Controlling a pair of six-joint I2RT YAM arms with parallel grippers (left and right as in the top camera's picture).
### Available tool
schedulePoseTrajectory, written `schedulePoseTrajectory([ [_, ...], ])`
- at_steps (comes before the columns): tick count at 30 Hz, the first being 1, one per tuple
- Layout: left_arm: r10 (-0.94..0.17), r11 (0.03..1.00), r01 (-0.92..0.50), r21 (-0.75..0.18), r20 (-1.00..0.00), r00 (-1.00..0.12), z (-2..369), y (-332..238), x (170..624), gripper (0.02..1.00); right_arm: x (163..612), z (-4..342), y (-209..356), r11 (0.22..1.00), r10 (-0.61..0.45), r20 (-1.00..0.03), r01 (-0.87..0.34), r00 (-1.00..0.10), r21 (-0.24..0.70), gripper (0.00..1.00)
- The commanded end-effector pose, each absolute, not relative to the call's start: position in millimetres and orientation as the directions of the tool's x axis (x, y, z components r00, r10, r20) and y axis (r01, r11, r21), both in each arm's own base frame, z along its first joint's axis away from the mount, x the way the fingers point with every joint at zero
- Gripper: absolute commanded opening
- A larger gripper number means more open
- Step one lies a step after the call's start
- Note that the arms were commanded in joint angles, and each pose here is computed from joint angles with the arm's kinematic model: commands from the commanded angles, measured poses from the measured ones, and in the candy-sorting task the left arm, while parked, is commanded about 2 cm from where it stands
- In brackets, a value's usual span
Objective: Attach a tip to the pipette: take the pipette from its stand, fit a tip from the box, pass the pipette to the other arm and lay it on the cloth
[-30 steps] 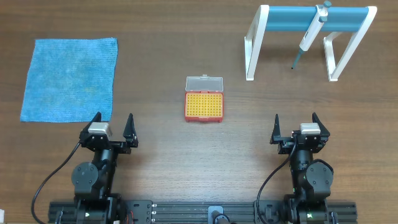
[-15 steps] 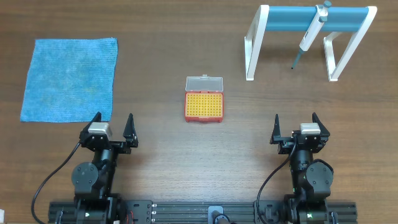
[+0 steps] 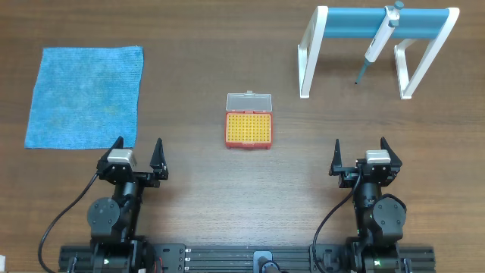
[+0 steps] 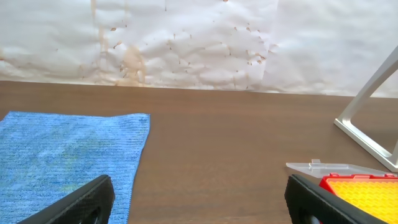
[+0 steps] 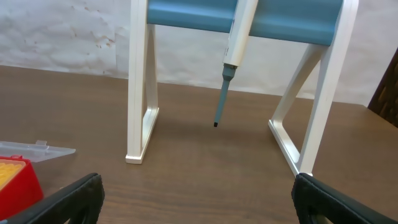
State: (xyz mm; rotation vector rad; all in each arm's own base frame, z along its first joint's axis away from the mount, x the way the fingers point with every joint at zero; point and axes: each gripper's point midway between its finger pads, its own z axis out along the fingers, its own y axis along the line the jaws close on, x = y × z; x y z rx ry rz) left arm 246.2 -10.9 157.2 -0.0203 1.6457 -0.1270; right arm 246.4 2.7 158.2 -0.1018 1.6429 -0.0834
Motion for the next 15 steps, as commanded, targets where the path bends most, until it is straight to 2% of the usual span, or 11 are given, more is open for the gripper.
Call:
schedulePoseTrajectory([
  [1,-0.073,0.993,0.083,-0.08,-0.994,-0.08,156.9,-14.4,245.6,0.888,246.5,156.2,3.4,0.994,-0.112,-0.991,-0.021,-0.073,-0.111,0.976],
  [15,-0.073,0.993,0.083,-0.08,-0.994,-0.08,156.9,-14.4,245.6,0.888,246.4,156.3,4.3,0.994,-0.112,-0.991,-0.026,-0.072,-0.11,0.976],
])
